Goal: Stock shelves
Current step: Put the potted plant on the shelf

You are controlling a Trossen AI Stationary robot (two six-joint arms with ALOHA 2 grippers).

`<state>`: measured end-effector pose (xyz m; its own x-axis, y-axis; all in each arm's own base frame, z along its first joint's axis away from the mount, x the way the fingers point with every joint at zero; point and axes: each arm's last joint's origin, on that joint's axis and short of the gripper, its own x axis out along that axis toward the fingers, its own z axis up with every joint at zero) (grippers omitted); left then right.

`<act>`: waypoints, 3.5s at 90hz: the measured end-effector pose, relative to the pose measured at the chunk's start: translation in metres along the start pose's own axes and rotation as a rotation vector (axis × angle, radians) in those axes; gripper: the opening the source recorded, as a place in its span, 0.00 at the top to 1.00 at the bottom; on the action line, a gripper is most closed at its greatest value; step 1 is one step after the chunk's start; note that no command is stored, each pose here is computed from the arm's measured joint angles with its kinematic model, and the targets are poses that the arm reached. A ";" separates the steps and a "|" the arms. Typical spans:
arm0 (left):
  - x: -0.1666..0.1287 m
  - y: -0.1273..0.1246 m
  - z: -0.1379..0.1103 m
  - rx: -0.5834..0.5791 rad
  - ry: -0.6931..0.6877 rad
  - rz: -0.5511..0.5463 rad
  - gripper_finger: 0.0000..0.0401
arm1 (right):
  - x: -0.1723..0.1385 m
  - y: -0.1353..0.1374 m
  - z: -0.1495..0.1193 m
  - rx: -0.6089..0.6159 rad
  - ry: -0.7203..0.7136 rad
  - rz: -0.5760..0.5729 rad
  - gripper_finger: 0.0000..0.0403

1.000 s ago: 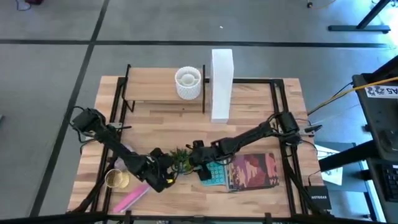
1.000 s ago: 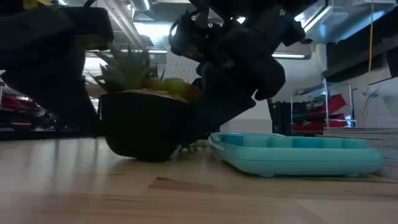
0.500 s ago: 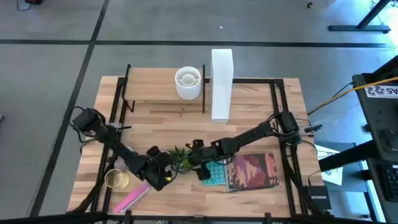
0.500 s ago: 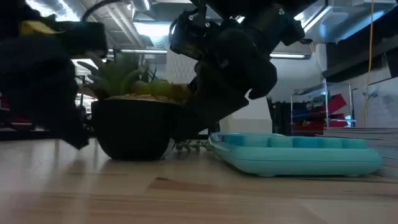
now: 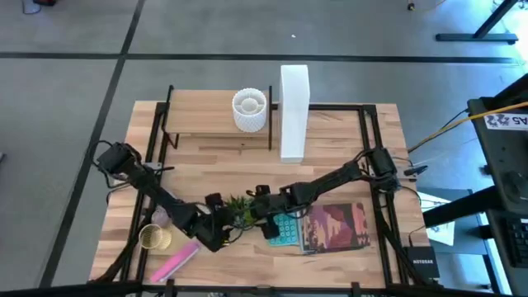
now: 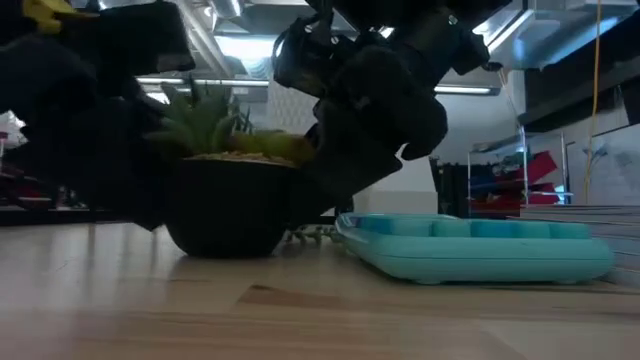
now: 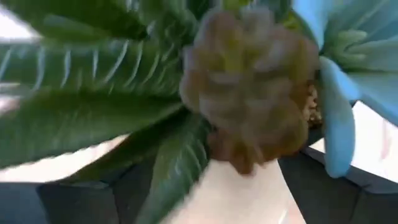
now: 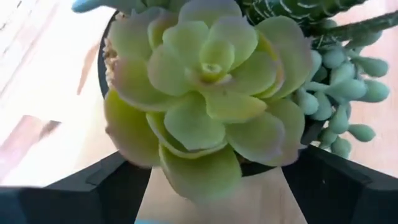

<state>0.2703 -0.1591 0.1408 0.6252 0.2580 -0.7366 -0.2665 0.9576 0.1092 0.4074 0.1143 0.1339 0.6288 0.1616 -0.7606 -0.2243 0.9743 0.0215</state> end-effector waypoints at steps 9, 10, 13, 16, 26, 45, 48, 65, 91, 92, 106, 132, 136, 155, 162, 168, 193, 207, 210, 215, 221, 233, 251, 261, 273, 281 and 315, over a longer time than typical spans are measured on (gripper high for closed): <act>0.002 0.001 0.004 -0.025 0.000 -0.017 0.26 | 0.000 0.000 0.002 0.003 0.000 -0.001 0.27; 0.002 0.001 0.004 -0.029 0.000 -0.015 0.26 | 0.000 0.000 0.002 0.003 0.000 0.000 0.28; 0.002 0.002 0.006 -0.035 0.003 -0.011 0.26 | -0.001 0.000 0.004 0.005 -0.002 0.002 0.30; 0.001 0.002 0.007 -0.042 0.004 -0.005 0.26 | -0.001 0.000 0.006 0.006 0.001 0.001 0.33; -0.007 0.002 0.017 -0.062 0.011 0.030 0.26 | -0.006 0.000 0.013 -0.003 0.044 -0.026 0.39; -0.031 0.007 0.028 -0.059 0.099 0.198 0.26 | -0.020 -0.018 0.045 -0.013 0.011 -0.081 0.47; -0.036 0.007 0.030 -0.064 0.102 0.221 0.26 | -0.023 -0.022 0.049 -0.009 0.009 -0.087 0.48; -0.073 0.028 0.037 -0.126 0.110 0.333 0.26 | -0.041 -0.049 0.082 -0.016 -0.080 -0.122 0.55; -0.129 0.080 0.042 -0.209 0.010 0.494 0.26 | -0.075 -0.094 0.130 -0.034 -0.315 -0.256 0.64; -0.131 0.082 0.042 -0.213 0.005 0.498 0.26 | -0.076 -0.095 0.131 -0.033 -0.324 -0.260 0.64; -0.152 0.105 0.041 -0.254 -0.073 0.578 0.26 | -0.091 -0.119 0.151 -0.025 -0.444 -0.316 0.66; -0.156 0.137 0.030 -0.296 -0.096 0.625 0.26 | -0.076 -0.149 0.163 -0.002 -0.457 -0.365 0.69; -0.154 0.139 0.028 -0.292 -0.092 0.632 0.26 | -0.076 -0.152 0.163 0.001 -0.453 -0.372 0.69; -0.146 0.145 0.024 -0.275 -0.091 0.681 0.26 | -0.074 -0.168 0.158 0.019 -0.445 -0.382 0.69; -0.145 0.148 0.026 -0.269 -0.089 0.700 0.26 | -0.074 -0.174 0.157 0.025 -0.446 -0.384 0.69; -0.144 0.151 0.027 -0.263 -0.085 0.716 0.26 | -0.074 -0.177 0.157 0.031 -0.453 -0.389 0.69; -0.137 0.162 0.033 -0.230 -0.054 0.778 0.26 | -0.076 -0.186 0.154 0.049 -0.450 -0.418 0.69; -0.135 0.167 0.035 -0.222 -0.039 0.805 0.26 | -0.075 -0.190 0.152 0.055 -0.445 -0.421 0.69; -0.134 0.168 0.035 -0.220 -0.035 0.810 0.26 | -0.072 -0.192 0.151 0.057 -0.440 -0.423 0.69; -0.133 0.170 0.036 -0.219 -0.030 0.816 0.26 | -0.071 -0.193 0.150 0.056 -0.439 -0.412 0.69; -0.132 0.171 0.037 -0.223 -0.032 0.822 0.26 | -0.066 -0.195 0.148 0.061 -0.431 -0.410 0.69; -0.128 0.175 0.040 -0.212 -0.014 0.828 0.26 | -0.059 -0.200 0.143 0.083 -0.410 -0.407 0.69; -0.117 0.182 0.029 -0.216 0.020 0.842 0.26 | -0.053 -0.200 0.140 0.084 -0.392 -0.400 0.69; -0.110 0.186 0.019 -0.216 0.048 0.874 0.26 | -0.055 -0.201 0.142 0.082 -0.411 -0.402 0.69; -0.103 0.191 0.010 -0.205 0.057 0.911 0.26 | -0.056 -0.205 0.141 0.087 -0.418 -0.411 0.69; -0.098 0.194 0.004 -0.198 0.067 0.933 0.26 | -0.054 -0.207 0.140 0.092 -0.421 -0.422 0.69; -0.086 0.196 -0.013 -0.215 0.091 0.936 0.26 | -0.048 -0.209 0.136 0.101 -0.389 -0.423 0.69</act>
<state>0.1547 0.0044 0.2174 0.0340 0.8856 -0.4633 -0.7626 0.3226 0.5606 0.5250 -0.0754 0.2538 0.8799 -0.2173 -0.4226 0.1658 0.9738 -0.1557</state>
